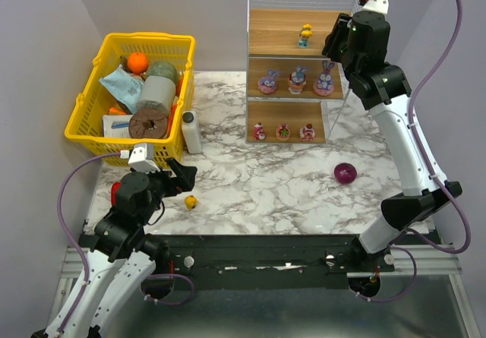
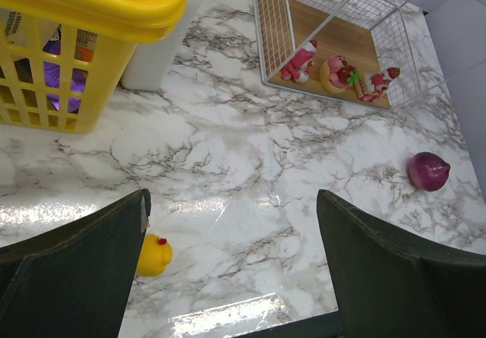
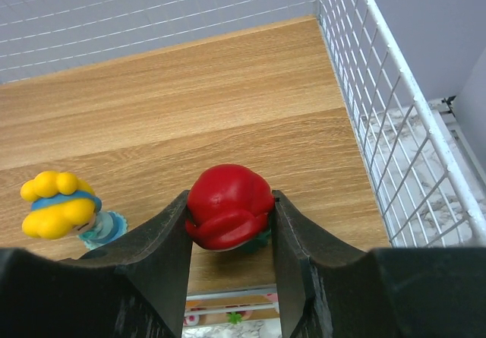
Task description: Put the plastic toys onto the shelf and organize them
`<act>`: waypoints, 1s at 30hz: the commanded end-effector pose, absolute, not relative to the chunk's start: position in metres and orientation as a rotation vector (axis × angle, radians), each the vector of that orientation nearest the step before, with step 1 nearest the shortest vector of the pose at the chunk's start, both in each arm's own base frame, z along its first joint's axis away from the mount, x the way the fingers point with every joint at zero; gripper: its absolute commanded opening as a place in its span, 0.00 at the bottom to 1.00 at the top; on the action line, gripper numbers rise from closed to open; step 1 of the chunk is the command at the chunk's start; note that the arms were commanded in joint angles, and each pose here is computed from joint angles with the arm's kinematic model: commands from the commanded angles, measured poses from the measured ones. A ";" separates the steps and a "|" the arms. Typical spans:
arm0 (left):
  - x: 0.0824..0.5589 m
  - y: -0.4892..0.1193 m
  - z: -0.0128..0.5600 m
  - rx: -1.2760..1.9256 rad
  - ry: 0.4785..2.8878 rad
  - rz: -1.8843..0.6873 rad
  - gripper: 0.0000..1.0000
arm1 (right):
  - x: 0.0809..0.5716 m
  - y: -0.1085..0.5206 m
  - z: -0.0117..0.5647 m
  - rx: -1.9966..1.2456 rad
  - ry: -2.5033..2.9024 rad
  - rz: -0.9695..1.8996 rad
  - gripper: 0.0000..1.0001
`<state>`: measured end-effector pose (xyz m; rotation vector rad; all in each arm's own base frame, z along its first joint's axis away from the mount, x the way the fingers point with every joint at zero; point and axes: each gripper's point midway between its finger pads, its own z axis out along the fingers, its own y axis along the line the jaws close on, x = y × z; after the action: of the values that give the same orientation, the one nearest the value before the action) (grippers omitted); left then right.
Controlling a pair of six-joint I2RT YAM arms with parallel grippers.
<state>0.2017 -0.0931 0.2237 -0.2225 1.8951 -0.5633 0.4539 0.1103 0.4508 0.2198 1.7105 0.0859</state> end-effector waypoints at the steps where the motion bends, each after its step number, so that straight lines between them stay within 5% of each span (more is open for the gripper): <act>1: 0.202 -0.090 0.219 -0.222 1.903 -0.539 0.99 | 0.456 0.111 0.444 0.220 1.746 0.088 0.48; 22: 0.203 -0.088 0.220 -0.228 1.901 -0.530 0.99 | 0.455 0.108 0.446 0.255 1.776 0.081 0.61; 30: 0.202 -0.088 0.220 -0.231 1.900 -0.530 0.99 | 0.444 0.110 0.470 0.213 1.706 0.129 0.76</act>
<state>0.2017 -0.0930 0.2238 -0.2228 1.8947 -0.5631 0.4572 0.1127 0.4480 0.2452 1.7565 0.0955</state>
